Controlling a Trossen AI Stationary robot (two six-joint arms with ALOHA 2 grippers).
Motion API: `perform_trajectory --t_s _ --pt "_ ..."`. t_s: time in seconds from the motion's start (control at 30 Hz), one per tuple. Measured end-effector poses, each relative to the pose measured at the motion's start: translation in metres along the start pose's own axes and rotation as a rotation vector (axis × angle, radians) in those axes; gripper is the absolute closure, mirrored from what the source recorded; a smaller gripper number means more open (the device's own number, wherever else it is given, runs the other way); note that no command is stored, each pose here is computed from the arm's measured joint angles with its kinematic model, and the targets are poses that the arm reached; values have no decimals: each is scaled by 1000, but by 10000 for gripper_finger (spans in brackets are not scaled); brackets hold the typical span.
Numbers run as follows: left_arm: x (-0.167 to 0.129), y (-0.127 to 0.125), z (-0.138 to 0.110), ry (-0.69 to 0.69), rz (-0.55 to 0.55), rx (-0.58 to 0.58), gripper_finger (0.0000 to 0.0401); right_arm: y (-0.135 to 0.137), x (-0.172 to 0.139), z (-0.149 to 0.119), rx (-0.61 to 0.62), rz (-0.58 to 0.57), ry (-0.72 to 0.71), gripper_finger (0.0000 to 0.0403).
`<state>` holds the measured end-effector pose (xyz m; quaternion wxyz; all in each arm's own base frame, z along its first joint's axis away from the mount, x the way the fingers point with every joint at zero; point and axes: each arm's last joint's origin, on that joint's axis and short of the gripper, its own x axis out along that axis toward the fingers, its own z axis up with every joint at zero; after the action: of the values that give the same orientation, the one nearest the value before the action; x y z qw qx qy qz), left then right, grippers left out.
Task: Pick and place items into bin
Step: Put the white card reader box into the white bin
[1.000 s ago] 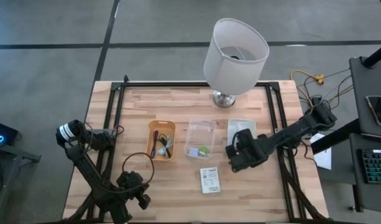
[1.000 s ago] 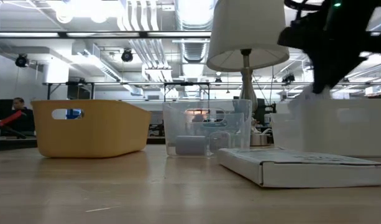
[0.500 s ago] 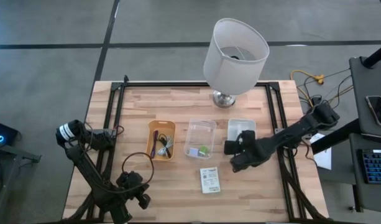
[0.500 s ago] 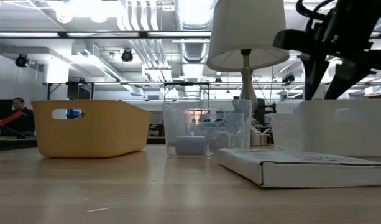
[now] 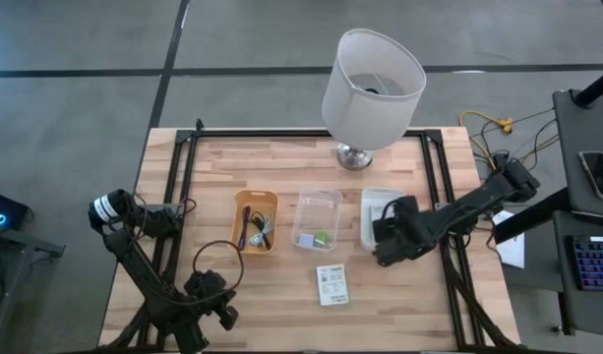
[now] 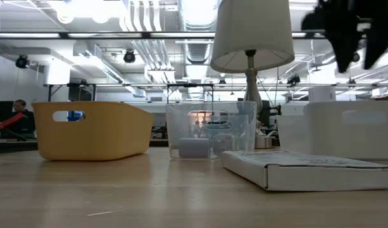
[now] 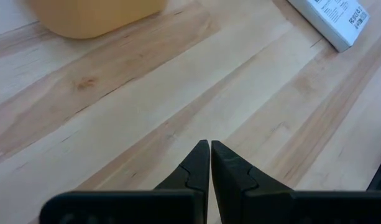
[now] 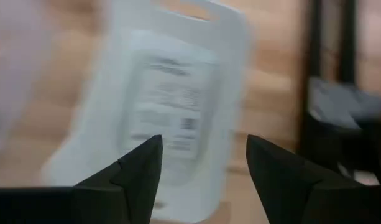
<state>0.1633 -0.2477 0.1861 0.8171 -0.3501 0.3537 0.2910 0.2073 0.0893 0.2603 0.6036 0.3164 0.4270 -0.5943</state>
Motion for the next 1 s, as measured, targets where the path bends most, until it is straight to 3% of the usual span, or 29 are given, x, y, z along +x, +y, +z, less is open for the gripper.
perform_trajectory --t_s 0.13,0.27,0.37,0.47,0.53,0.63,0.8,0.9,1.0 --pt "0 0 0 -8 -4 1 401 24 -21 -5 -261 241 2 184" --pt "0 -2 1 -35 -30 14 401 63 -35 -35 -605 542 83 184" --pt "1 -7 -1 -25 -79 57 401 84 -28 -62 -722 598 222 184" --pt "11 -14 -3 -4 -167 73 401 93 -2 -85 -679 457 349 188" --pt "22 -19 -1 7 -232 81 401 98 10 -99 -635 428 386 208" --pt "43 -28 14 46 -305 82 401 100 16 -115 -579 402 404 264" --pt "74 -38 57 -3 -303 40 401 95 19 -123 -455 369 357 378" --pt "86 -46 82 -25 -345 27 401 94 25 -122 -400 352 336 388" --pt "94 -57 101 -43 -466 34 401 97 34 -125 -383 400 363 393"
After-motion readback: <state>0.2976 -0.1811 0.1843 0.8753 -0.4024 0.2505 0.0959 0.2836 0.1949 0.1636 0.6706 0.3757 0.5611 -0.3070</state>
